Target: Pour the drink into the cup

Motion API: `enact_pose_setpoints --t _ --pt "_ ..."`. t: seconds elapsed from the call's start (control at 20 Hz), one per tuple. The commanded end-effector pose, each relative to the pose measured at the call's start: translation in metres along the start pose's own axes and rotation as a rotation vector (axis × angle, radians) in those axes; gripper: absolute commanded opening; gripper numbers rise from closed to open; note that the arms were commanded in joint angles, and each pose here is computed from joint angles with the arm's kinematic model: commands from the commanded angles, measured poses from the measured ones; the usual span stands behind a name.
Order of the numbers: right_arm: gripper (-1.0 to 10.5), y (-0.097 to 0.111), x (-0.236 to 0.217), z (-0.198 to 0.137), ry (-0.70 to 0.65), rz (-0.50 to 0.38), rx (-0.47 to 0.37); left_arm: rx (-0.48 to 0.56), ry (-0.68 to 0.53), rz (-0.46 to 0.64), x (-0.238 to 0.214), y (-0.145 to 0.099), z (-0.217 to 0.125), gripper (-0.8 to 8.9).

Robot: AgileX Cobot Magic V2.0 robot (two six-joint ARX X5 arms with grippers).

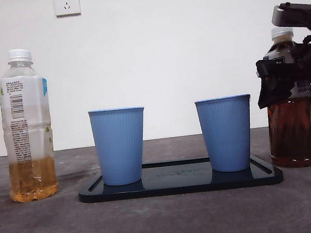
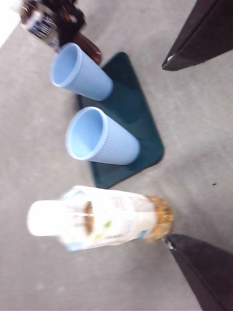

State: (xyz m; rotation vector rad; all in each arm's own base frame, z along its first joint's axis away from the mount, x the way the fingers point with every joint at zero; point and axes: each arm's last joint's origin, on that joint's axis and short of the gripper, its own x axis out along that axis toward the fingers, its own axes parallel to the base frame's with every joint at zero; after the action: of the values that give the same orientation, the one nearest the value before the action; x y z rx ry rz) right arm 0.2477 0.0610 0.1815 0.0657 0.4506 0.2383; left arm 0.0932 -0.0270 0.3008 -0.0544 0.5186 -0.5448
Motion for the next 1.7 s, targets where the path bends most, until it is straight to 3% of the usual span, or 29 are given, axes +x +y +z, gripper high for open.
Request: enact_pose_setpoints --t 0.05,0.45,0.7,0.95,1.7 --pt "4.3 0.001 -0.008 0.004 0.017 -0.002 0.03 -0.028 0.014 0.001 0.017 0.007 -0.009 6.35" --pt "4.3 0.007 -0.073 0.001 0.203 -0.004 0.125 -0.111 -0.044 0.048 0.081 0.034 -0.036 6.36" --pt "4.3 0.019 -0.11 0.0 0.239 0.238 0.169 -0.1 -0.038 0.073 0.112 0.043 -0.036 6.35" --pt "4.3 0.022 -0.129 0.004 0.203 0.333 0.177 -0.096 -0.016 0.079 0.144 0.054 -0.04 6.35" --pt "4.3 0.026 -0.15 0.035 0.081 0.359 0.109 -0.092 0.006 0.145 0.193 0.074 -0.06 6.26"
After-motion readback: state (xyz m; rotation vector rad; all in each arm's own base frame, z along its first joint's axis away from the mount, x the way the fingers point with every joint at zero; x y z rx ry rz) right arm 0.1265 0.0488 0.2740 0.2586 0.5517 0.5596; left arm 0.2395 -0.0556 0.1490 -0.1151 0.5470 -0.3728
